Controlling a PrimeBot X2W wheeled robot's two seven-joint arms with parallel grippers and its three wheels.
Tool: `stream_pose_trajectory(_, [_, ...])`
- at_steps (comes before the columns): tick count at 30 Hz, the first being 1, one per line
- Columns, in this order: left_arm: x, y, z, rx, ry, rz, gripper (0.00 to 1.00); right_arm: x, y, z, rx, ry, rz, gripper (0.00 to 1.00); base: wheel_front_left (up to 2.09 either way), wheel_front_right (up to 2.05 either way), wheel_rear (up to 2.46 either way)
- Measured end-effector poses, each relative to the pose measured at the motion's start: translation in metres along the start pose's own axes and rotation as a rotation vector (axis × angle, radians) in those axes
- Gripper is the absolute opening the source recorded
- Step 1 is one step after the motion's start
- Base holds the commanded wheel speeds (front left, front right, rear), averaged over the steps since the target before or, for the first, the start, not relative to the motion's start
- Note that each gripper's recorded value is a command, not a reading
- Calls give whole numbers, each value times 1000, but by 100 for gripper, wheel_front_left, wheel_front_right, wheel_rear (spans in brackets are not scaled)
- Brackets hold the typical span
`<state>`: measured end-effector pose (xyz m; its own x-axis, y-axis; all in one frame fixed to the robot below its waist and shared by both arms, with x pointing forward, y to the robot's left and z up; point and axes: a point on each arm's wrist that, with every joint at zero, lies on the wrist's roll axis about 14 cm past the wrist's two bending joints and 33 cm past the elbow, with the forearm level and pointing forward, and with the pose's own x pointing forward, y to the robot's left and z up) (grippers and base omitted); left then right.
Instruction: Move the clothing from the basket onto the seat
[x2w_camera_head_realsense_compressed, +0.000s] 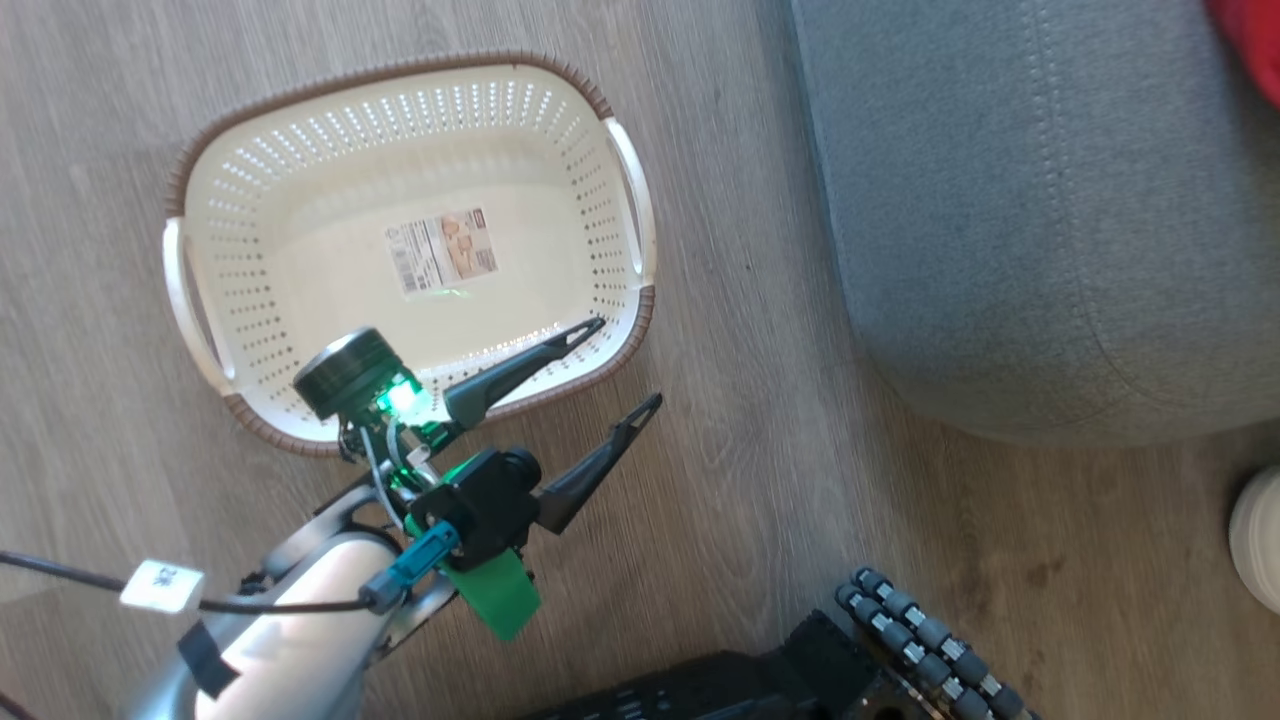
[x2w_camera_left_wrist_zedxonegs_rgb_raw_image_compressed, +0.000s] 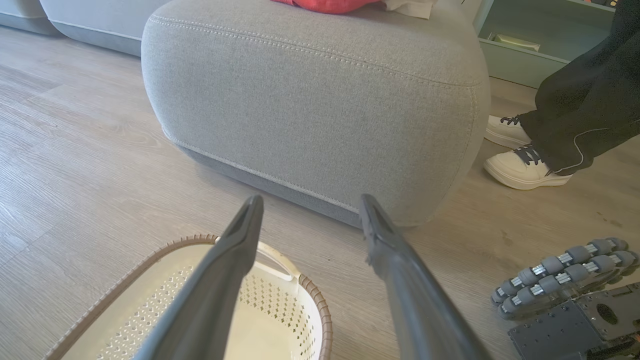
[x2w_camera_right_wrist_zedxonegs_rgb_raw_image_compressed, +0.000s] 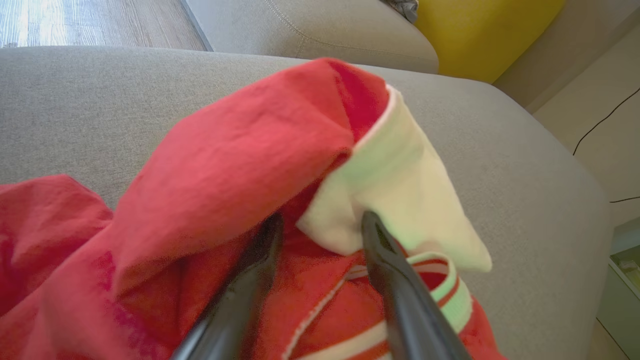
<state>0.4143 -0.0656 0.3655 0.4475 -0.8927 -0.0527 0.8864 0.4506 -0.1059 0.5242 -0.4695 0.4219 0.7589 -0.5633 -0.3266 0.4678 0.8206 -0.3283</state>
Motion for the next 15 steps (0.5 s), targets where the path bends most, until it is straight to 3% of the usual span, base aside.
stream_pose_trajectory(15, [4, -31, 57, 40, -66, 19, 100, -41, -67, 73, 42, -155, -84, 100, 0, 0, 0])
